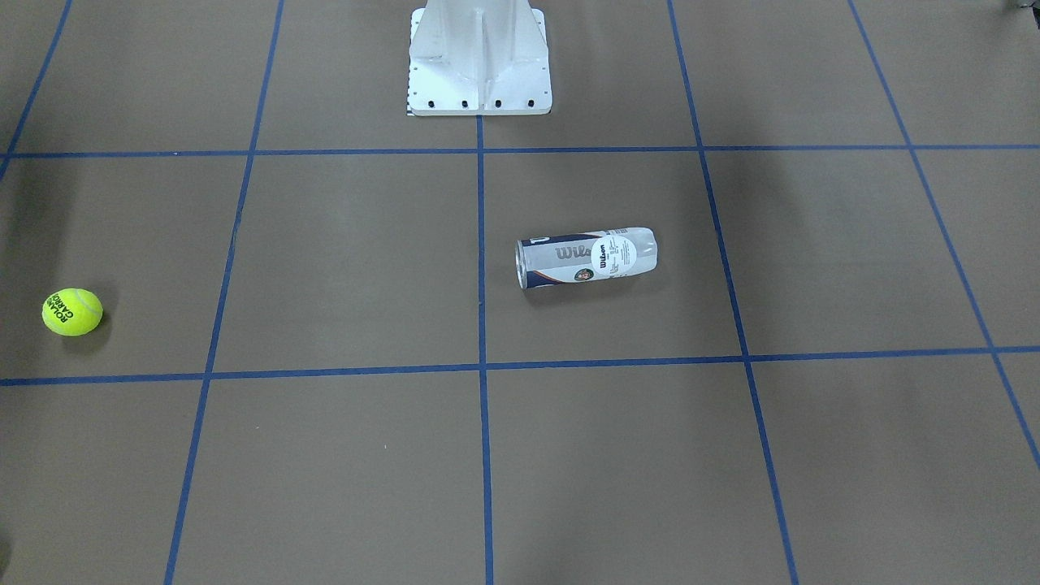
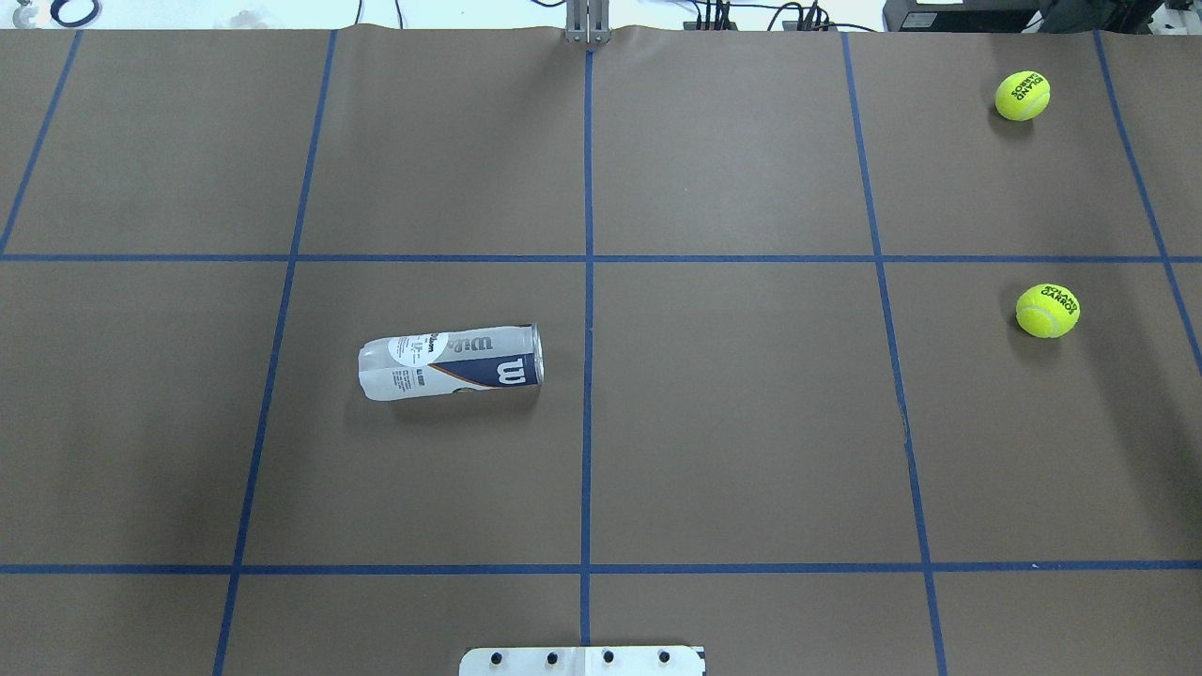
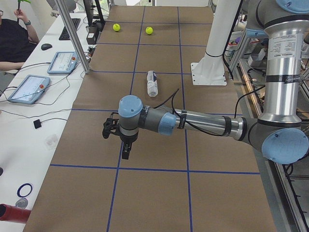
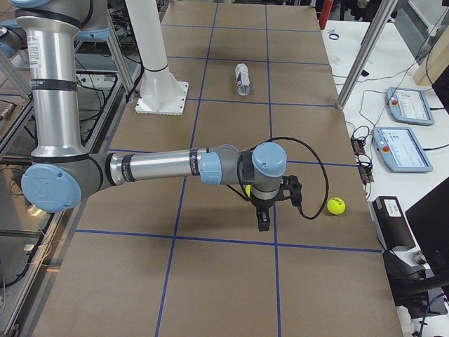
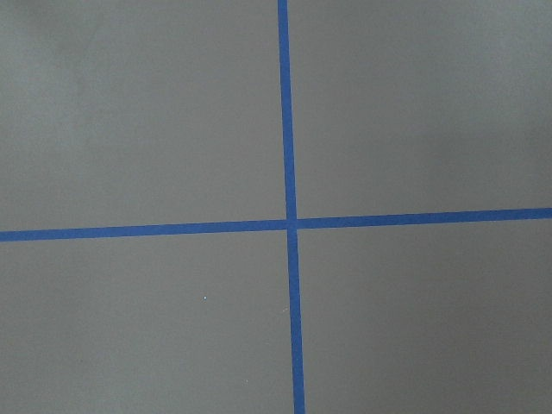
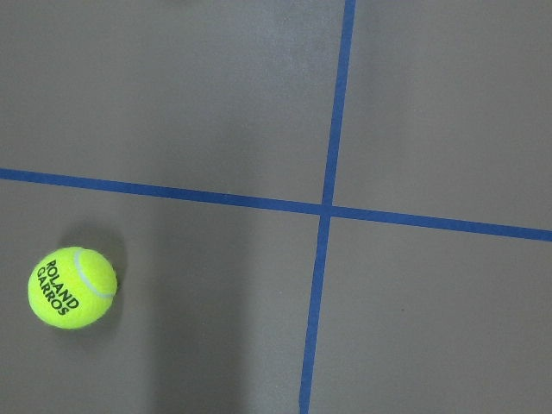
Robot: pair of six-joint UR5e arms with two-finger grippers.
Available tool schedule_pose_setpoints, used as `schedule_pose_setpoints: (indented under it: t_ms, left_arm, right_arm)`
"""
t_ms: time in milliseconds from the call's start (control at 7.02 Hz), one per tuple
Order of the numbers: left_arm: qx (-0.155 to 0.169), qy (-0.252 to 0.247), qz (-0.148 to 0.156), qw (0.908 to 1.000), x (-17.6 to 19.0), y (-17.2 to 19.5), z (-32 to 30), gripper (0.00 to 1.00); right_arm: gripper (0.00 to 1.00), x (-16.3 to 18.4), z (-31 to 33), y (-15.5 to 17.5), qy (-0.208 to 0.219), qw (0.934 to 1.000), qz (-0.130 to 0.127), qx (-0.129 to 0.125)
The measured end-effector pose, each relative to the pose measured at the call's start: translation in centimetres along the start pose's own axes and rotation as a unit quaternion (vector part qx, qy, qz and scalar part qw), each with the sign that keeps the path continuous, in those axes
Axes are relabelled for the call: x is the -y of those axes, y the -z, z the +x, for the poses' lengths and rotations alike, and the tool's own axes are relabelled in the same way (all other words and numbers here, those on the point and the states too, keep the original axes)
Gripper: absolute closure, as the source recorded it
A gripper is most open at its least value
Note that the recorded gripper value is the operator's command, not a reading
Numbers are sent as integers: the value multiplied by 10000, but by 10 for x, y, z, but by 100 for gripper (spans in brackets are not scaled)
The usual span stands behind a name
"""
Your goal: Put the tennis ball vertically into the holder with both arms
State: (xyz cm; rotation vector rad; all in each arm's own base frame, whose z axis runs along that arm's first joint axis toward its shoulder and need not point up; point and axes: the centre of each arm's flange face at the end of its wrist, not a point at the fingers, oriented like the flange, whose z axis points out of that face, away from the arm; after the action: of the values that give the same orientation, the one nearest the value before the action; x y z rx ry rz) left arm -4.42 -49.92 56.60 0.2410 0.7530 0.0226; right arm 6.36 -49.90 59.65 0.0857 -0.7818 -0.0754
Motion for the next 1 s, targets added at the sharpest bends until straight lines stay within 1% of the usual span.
schedule_pose_setpoints:
  t_ms: [142,285,427,570,712,854,997]
  left_arm:
    - [-108,-427,412,9982,15,10,22,0]
    - [-276,-970,712,9923,37,11,64,0]
    - [-517,-1588,825,9825,66,2,129,5]
    - [-797,-2157,836,9696,88,-10,202,4]
    - [-1132,-2730,821,9518,99,-21,284,2]
    - [-1460,-3279,807,9299,100,-29,365,2]
    - [-1659,-3754,779,9086,95,-35,428,2]
  right_arm:
    - [0,0,0,0,-1,10000,-1,0]
    - [0,0,0,0,-5,10000,-3,10]
    - [0,-1,0,-1,-11,10000,-9,23]
    - [0,-2,1,-1,-17,10000,-15,32]
    - [0,-2,1,-2,-24,10000,-22,35]
    - [0,-3,1,-2,-31,10000,-28,34]
    - [0,-2,1,-2,-31,10000,-28,42]
